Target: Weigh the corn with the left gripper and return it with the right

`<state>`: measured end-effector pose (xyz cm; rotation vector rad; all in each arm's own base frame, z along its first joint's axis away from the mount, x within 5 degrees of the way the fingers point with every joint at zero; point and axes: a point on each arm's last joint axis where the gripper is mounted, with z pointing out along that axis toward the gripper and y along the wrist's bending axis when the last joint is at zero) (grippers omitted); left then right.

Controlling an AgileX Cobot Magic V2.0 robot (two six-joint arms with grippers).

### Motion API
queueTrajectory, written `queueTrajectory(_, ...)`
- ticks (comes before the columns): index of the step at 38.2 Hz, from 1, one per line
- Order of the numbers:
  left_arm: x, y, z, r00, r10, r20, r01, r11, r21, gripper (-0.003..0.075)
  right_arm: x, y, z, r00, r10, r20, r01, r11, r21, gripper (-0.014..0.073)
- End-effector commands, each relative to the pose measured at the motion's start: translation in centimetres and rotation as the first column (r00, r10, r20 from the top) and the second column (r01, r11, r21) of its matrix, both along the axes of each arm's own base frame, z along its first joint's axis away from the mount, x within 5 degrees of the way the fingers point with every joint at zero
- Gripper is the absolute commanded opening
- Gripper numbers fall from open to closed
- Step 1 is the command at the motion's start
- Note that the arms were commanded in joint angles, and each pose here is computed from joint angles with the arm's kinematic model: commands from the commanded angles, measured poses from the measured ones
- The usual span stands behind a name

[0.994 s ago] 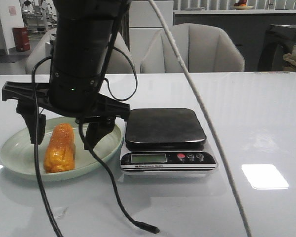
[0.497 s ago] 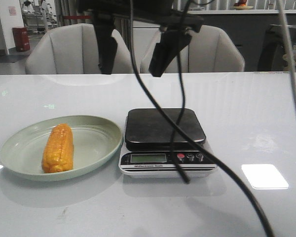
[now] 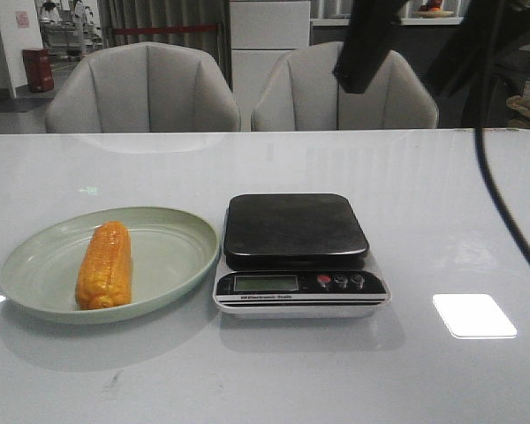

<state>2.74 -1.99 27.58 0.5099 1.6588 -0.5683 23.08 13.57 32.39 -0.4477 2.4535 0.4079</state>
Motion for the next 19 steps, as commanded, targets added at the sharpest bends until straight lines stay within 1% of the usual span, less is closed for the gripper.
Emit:
queueTrajectory(1, 0.0, -0.1, 1.5, 0.997, -0.001, 0.083, 0.007, 0.998, -0.066, 0.0122, -2.0, -1.4, 1.9, 0.982, -0.028, 0.187, 0.010, 0.995, 0.097, 0.0606)
queueTrajectory(6, 0.0, -0.1, 1.5, 0.997, -0.001, 0.083, 0.007, 0.998, -0.066, 0.0122, -4.8, -3.0, 1.4, 0.956, -0.058, 0.288, 0.014, 0.988, 0.153, 0.0606)
queueTrajectory(9, 0.0, -0.1, 1.5, 0.997, -0.001, 0.083, 0.007, 0.998, -0.066, 0.0122, -6.5, -4.0, 1.2, 0.930, -0.071, 0.360, 0.005, 0.983, 0.181, 0.0606)
queueTrajectory(14, 0.0, -0.1, 1.5, 0.997, -0.001, 0.083, 0.007, 0.998, -0.066, 0.0122, -9.4, -5.5, 0.5, 0.874, -0.053, 0.483, -0.043, 0.982, 0.185, 0.0606)
queueTrajectory(19, 0.0, -0.1, 1.5, 0.997, -0.001, 0.083, 0.007, 0.998, -0.066, 0.0122, -12.1, -7.0, -0.7, 0.821, -0.061, 0.568, -0.069, 0.976, 0.205, 0.0606)
